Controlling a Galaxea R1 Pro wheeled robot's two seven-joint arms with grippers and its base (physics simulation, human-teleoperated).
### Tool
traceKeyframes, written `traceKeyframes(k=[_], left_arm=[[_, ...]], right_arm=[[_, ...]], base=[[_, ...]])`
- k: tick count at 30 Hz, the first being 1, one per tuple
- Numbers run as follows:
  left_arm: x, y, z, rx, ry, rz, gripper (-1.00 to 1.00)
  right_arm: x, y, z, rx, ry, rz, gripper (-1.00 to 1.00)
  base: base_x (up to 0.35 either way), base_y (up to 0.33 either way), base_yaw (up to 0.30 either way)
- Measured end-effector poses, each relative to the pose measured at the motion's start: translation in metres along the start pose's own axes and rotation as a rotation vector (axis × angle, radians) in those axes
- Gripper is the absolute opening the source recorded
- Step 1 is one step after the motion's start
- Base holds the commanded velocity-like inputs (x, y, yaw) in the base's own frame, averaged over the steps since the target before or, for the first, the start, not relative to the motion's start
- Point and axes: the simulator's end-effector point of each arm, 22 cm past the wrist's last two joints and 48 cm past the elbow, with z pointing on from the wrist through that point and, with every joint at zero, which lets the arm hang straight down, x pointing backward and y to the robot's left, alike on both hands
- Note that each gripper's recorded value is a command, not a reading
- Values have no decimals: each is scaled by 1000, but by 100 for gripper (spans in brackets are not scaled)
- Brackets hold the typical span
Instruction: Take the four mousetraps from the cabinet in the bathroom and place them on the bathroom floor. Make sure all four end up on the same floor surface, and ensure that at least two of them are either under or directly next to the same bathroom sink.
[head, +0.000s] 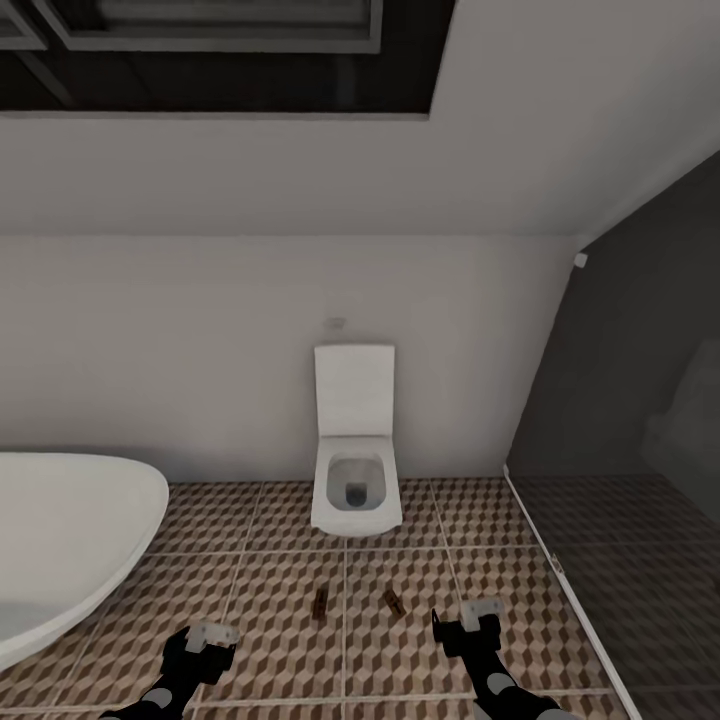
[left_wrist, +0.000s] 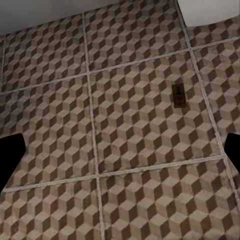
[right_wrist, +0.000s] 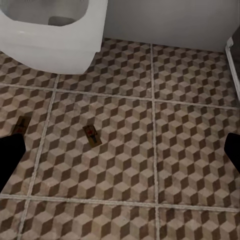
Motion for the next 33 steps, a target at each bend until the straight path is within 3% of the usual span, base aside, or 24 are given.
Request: traceKeyframes(k=[33], left_arm=[[-26, 6, -7, -12, -51, -4, 100]], right_arm=[[-28, -3, -6, 5, -54, 1, 100]], base=[[0, 0, 0]])
